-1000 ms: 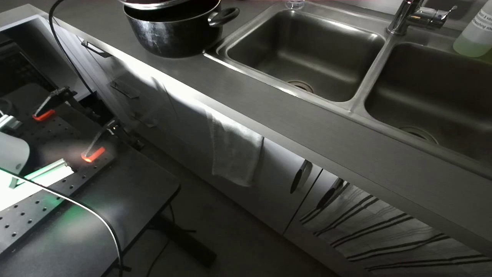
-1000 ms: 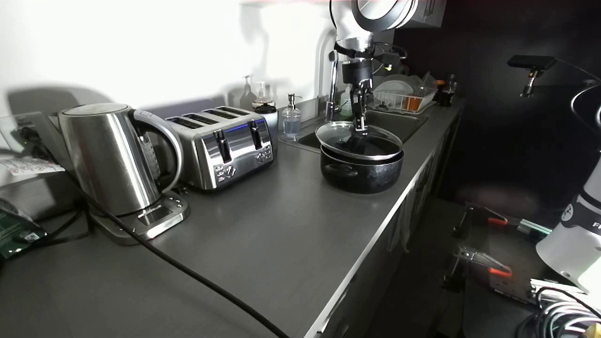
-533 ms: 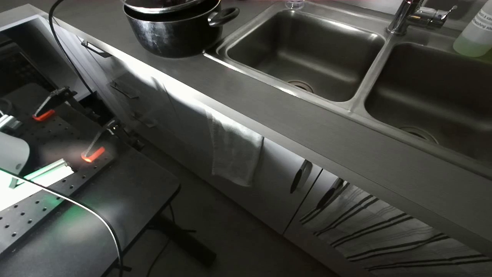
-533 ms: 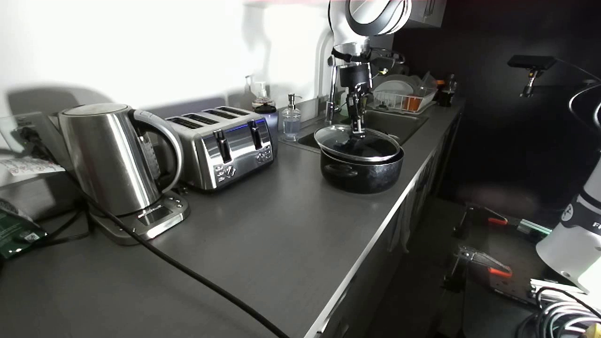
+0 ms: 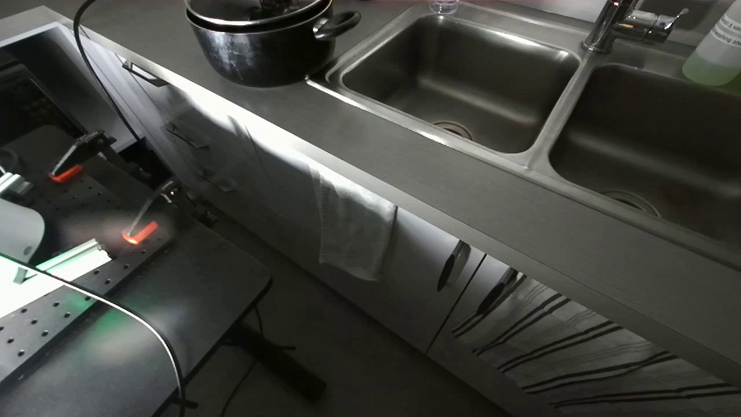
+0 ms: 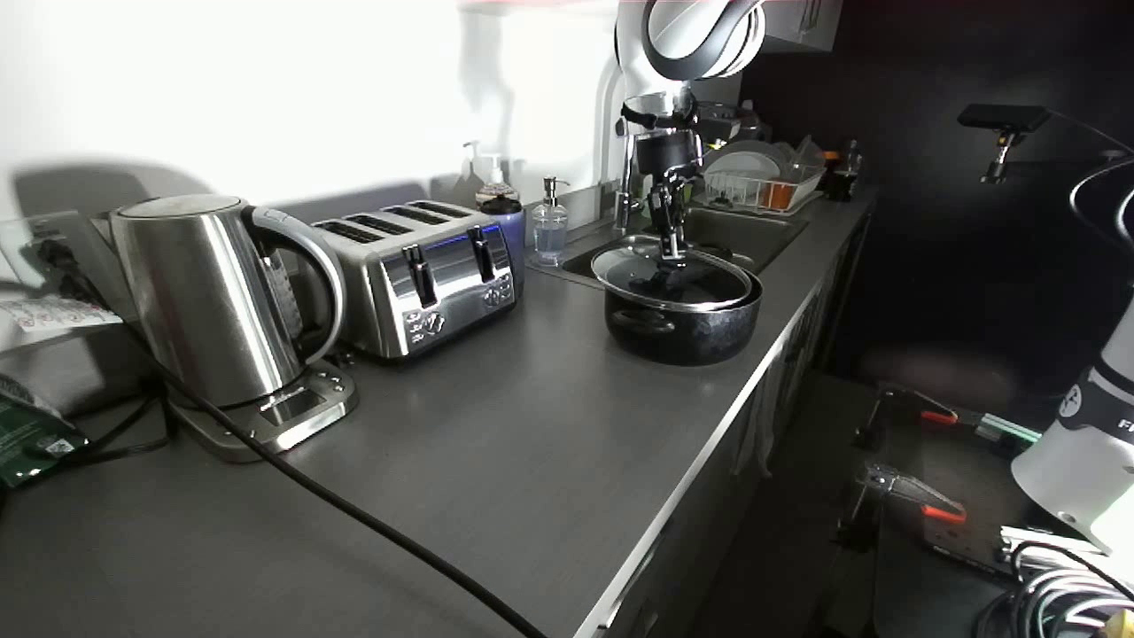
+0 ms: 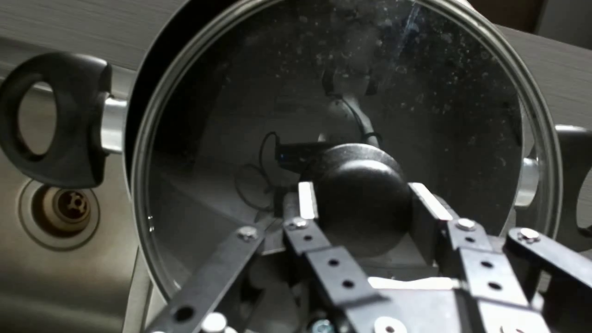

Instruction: Put the lid on the pot

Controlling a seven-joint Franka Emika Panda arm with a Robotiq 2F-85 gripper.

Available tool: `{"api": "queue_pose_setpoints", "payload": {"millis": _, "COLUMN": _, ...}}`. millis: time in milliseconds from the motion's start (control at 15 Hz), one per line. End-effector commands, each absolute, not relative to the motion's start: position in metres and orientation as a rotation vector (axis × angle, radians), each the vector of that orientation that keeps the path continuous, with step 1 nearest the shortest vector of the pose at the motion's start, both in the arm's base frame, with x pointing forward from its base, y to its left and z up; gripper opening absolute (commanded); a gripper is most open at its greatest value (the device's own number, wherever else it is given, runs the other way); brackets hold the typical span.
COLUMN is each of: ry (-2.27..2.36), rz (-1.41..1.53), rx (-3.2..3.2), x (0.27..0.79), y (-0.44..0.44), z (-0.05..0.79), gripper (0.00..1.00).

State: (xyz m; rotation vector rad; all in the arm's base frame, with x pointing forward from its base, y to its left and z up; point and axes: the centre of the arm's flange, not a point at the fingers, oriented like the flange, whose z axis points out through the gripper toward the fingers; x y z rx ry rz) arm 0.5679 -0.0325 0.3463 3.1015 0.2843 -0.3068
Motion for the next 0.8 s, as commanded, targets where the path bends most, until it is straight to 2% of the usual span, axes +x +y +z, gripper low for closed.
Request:
{"api": "queue_pose_setpoints", "payload": {"millis": 0, "ry": 0.227, "rz": -0.326, "rx": 3.128, "x": 0.5782, "y": -0.0367, "z": 0.357, "gripper": 0.25}}
{"api": "queue_pose_setpoints", "payload": {"millis": 733, "ry": 0.197, "rz": -0.368, "rx": 3.131, "x": 0.5771, "y": -0.0389, "z": 0.354, "gripper": 0.25}}
